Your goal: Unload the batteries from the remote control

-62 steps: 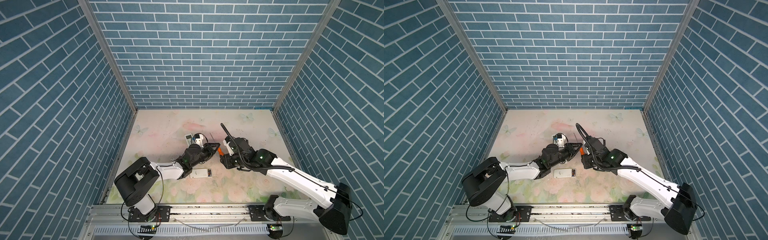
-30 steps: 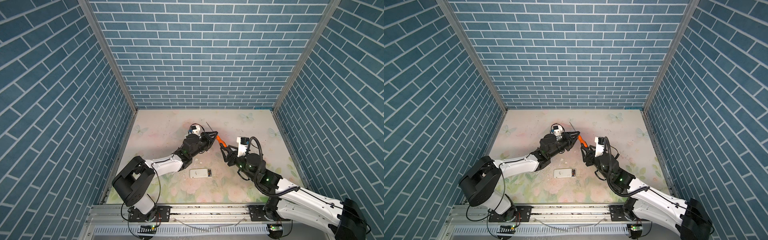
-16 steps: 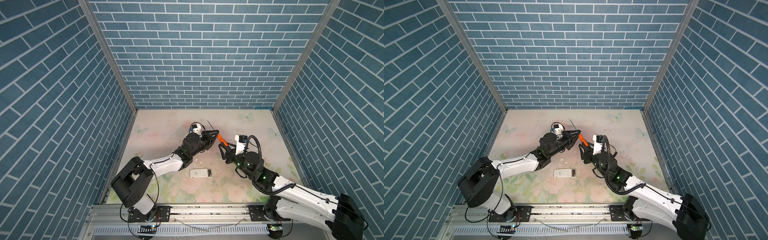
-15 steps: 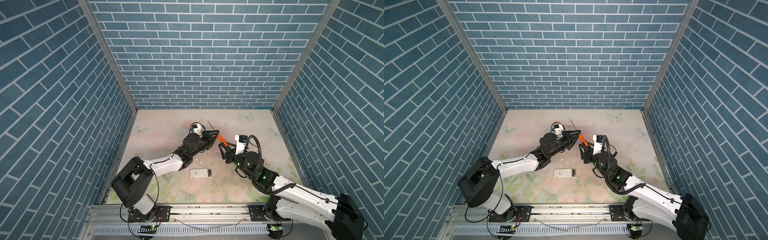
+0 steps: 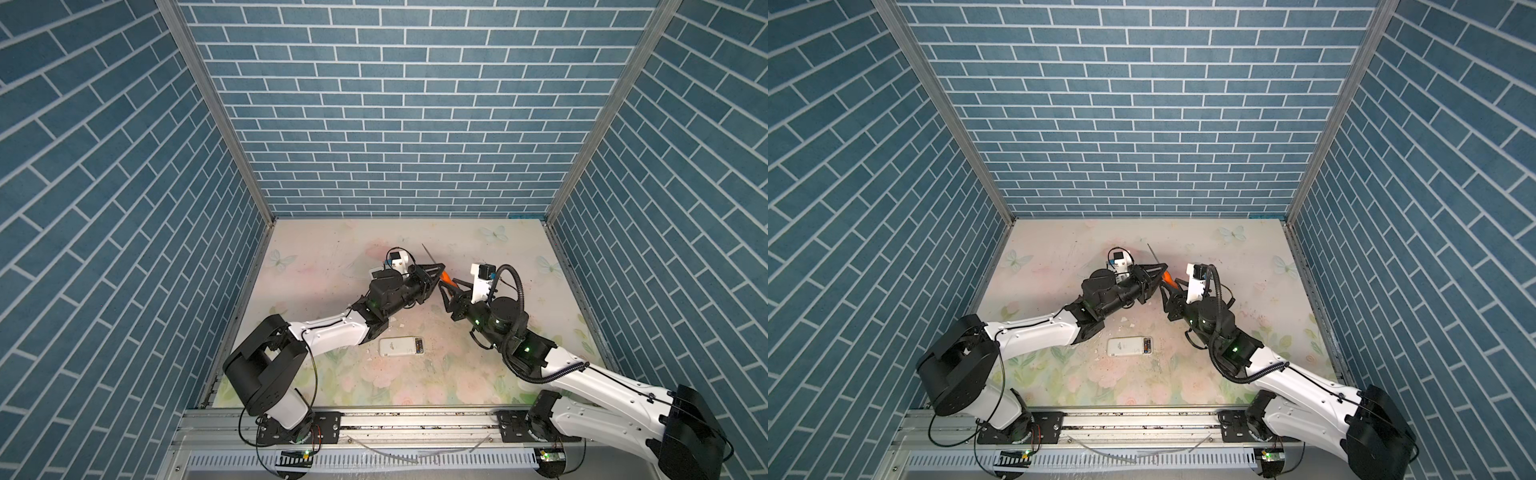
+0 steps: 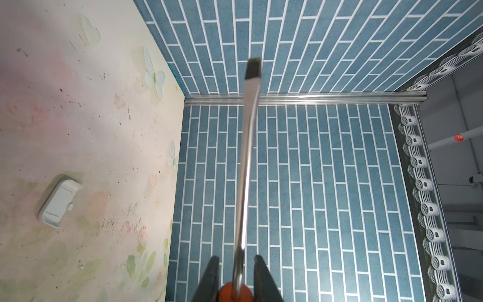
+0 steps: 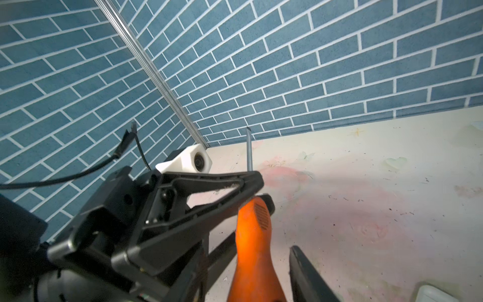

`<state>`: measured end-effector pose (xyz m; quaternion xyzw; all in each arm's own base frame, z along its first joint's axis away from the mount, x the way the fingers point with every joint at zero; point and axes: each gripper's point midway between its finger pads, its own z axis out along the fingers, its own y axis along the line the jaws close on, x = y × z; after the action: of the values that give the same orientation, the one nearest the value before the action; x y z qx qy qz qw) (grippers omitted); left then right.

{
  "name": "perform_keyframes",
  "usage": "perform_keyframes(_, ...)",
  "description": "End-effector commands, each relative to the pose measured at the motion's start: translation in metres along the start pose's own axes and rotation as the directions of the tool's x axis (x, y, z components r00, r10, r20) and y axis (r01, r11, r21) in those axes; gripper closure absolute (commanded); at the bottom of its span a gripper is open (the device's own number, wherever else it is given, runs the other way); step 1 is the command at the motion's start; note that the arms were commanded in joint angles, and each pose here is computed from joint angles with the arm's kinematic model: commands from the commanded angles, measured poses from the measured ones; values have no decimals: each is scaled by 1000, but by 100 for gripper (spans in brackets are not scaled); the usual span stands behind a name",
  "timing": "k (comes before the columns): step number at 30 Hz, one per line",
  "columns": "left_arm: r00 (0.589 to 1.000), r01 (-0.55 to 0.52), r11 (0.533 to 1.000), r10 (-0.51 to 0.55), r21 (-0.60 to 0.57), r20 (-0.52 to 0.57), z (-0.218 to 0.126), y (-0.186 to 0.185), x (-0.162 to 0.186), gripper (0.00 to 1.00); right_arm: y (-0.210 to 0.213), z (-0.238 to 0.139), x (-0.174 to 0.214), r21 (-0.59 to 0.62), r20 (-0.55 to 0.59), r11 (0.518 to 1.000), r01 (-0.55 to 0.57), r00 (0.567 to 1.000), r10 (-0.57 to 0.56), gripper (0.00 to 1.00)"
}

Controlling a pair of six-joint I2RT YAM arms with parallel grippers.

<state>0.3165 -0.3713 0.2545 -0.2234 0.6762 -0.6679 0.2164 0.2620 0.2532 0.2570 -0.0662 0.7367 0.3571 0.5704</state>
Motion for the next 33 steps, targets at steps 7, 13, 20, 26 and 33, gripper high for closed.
perform_keyframes(7,999,24,998,-22,56,-43,7,-12,17,100,13,5,-33,-40,75,999,12,997,-9,53)
perform_keyframes(13,999,26,997,-24,73,-28,5,-18,15,100,10,6,-30,-32,64,999,5,998,-3,55)
perform_keyframes(20,999,14,995,-11,103,-30,7,-32,14,100,6,5,-25,-19,55,1000,-7,998,8,58)
perform_keyframes(26,1000,7,995,-6,101,-12,5,-31,9,100,5,3,-26,-22,59,1000,-11,998,12,58)
perform_keyframes(33,1000,5,994,-5,108,0,4,-34,4,100,3,-1,-25,-22,67,1000,-19,998,21,57)
